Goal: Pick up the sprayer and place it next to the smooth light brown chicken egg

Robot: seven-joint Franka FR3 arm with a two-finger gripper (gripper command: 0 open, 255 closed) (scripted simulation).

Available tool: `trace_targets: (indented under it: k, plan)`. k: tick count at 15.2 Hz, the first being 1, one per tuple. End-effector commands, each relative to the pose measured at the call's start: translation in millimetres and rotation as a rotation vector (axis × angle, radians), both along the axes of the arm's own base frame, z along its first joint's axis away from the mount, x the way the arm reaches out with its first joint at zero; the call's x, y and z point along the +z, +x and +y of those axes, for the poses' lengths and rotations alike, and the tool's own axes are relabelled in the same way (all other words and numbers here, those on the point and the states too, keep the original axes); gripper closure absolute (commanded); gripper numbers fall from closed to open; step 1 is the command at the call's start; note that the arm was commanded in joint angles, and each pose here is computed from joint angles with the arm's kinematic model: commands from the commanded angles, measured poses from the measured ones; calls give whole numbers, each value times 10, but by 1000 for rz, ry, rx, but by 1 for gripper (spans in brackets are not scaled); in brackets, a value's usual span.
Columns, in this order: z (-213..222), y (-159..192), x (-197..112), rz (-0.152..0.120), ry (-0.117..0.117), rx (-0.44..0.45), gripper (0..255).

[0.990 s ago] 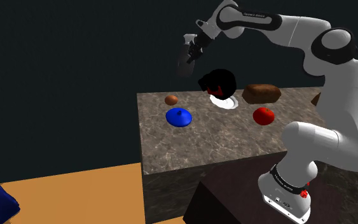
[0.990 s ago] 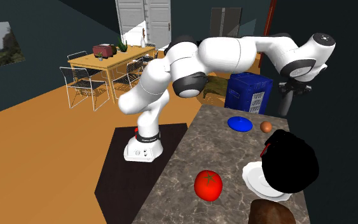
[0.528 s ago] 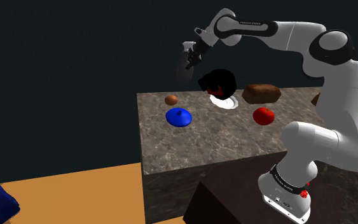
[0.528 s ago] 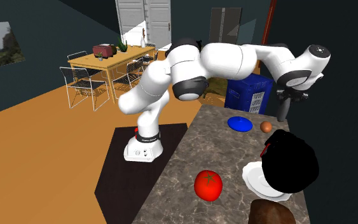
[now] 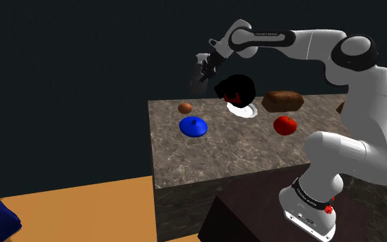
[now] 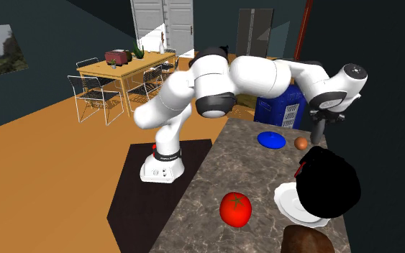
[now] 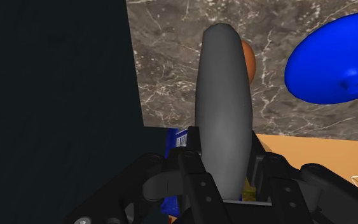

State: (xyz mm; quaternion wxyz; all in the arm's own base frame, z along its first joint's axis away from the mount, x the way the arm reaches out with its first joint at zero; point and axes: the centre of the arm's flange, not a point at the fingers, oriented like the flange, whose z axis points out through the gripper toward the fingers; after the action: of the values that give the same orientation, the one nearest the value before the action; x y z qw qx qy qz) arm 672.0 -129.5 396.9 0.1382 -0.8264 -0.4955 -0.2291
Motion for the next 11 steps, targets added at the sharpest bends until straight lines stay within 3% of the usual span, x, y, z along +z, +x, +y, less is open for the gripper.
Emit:
trace_targets:
  k: [1, 11]
  plan:
    - [-4, 2, -110, -1, 0, 0, 255]
    - [-4, 2, -638, -1, 0, 0, 255]
